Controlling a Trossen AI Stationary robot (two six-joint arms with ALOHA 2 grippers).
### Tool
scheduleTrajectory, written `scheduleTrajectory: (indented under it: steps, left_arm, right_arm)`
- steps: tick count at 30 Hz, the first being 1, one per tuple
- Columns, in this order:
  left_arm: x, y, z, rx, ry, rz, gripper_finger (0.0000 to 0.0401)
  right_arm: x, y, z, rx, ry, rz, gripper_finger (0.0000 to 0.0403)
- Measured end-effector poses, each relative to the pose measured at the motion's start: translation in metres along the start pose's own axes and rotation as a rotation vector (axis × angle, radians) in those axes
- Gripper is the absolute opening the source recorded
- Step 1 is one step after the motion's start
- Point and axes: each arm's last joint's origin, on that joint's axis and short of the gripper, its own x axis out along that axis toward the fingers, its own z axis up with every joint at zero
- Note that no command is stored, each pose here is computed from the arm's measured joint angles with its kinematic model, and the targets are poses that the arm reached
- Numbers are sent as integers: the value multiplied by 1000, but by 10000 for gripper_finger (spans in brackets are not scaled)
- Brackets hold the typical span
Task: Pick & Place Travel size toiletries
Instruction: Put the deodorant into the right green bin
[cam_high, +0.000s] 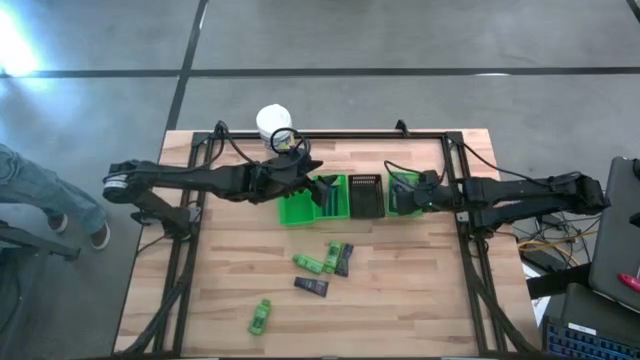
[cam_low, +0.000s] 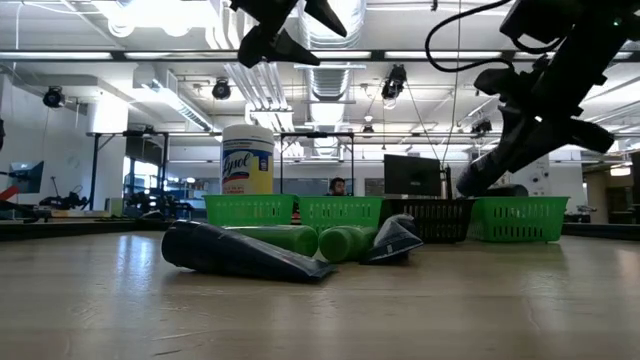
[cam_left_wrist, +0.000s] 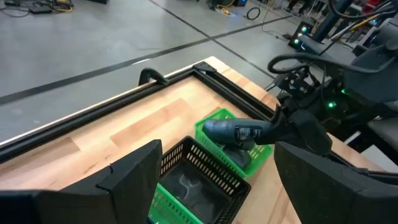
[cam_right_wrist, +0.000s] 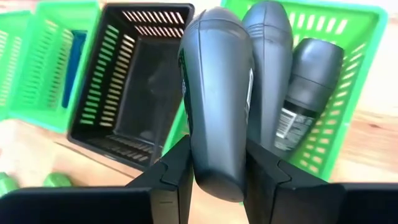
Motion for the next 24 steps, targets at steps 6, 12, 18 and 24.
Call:
scheduleTrajectory:
  steps: [6,12,18,24]
  left_arm:
    - [0,0,0,0,0,0,314]
    - [0,0,0,0,0,1,314]
    - [0,0,0,0,0,1,314]
    - [0,0,0,0,0,1,314]
  right_arm:
    - [-13,-5,3,-47,21,-116,94]
    - [-31,-5,12,-88,-33,-184,88]
    - [-30,-14,7,-80,70,-269,92]
    - [-20,-18,-1,-62,156,-246,86]
